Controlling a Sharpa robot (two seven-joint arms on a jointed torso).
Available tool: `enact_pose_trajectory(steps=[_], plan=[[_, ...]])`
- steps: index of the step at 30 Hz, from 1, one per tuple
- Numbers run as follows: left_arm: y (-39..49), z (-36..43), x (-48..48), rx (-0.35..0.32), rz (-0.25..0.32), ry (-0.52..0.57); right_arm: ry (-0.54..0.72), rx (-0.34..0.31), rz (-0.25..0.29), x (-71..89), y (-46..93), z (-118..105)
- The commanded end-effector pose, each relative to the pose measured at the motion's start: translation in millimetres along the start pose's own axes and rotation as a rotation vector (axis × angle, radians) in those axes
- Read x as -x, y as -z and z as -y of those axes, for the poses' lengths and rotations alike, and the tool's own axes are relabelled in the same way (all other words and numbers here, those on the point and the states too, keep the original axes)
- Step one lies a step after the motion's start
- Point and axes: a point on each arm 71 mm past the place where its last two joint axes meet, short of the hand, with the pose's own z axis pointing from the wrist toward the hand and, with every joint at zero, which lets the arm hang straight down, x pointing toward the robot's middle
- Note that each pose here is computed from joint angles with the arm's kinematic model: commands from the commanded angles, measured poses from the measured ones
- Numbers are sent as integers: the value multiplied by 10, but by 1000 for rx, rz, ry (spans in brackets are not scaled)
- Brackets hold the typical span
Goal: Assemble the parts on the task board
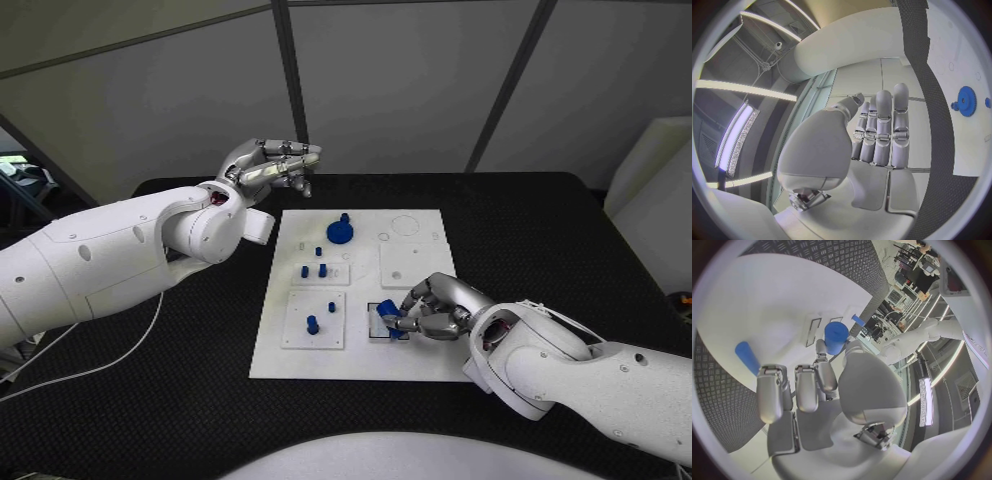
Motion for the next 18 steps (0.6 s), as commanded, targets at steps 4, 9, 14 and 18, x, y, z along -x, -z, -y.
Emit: enact_pose_trajectory(steps=[4, 9, 14, 18], plan=[[-4, 20, -20, -11, -9, 6, 68, -25, -61, -52, -61, -2], [-4, 18, -25, -4, -8, 25, 92, -49, -49, -52, -98, -7], [-6, 15, -18, 3, -3, 43, 104, -52, -41, -65, -130, -37], [-10, 13, -21, 4, -2, 47, 107, -43, -36, -75, -147, -70]])
